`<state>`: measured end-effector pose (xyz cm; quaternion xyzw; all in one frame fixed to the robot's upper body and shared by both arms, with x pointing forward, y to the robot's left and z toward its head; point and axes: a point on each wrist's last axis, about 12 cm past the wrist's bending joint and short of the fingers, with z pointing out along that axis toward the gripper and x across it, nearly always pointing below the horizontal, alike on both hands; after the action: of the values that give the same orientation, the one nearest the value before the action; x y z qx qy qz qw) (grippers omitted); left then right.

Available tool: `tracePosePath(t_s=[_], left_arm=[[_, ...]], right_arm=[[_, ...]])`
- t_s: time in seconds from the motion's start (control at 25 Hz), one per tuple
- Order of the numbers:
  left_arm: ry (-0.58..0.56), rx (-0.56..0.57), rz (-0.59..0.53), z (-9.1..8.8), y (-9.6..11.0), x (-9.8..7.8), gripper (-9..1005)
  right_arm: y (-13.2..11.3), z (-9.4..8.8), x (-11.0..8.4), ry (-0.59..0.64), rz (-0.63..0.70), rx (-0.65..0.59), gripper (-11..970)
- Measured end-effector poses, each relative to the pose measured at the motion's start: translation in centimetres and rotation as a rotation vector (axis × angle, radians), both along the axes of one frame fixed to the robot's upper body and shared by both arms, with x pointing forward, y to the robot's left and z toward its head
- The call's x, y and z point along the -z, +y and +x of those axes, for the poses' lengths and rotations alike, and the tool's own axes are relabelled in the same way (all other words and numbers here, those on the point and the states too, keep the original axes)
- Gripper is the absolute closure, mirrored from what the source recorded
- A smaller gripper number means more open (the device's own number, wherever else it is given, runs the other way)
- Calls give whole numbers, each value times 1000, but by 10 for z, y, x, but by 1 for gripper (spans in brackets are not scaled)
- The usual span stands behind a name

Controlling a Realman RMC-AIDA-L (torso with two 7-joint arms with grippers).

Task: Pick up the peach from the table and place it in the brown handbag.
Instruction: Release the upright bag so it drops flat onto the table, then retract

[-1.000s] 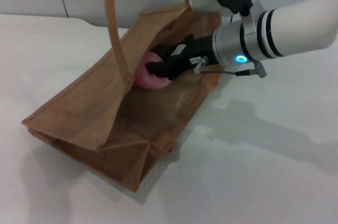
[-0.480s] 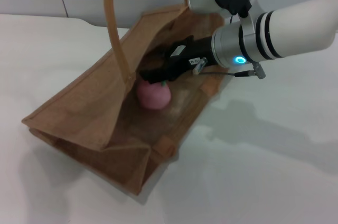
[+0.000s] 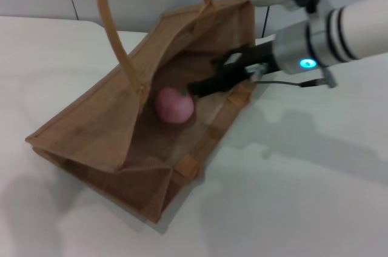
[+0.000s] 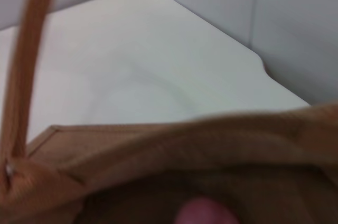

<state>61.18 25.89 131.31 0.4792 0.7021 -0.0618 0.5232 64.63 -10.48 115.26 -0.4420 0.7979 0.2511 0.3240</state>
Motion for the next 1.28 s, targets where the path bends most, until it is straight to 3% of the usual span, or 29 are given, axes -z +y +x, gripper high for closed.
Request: tracePosePath(t_s=[0.24, 0.44, 0.6, 0.72, 0.84, 1.12, 1.28], left_arm=[[14, -78, -28, -1, 24, 7, 743], [23, -120, -56, -2, 38, 12, 737], [36, -149, -83, -1, 45, 19, 733], [45, -183, -103, -1, 52, 27, 730], [53, -202, -118, -1, 57, 32, 726], [74, -273, -287, -5, 83, 54, 719], [91, -309, -353, -7, 95, 66, 714]], right_arm=[[-42, 6, -8, 3, 9, 70, 73], [-71, 13, -18, -73, 4, 154, 76], [-82, 14, -21, -184, -29, 221, 77], [-86, 10, -24, -362, -45, 312, 79], [-95, 6, -27, -443, -25, 380, 80], [-127, 3, -29, -562, 64, 573, 82], [-135, 3, -23, -574, 57, 618, 82]])
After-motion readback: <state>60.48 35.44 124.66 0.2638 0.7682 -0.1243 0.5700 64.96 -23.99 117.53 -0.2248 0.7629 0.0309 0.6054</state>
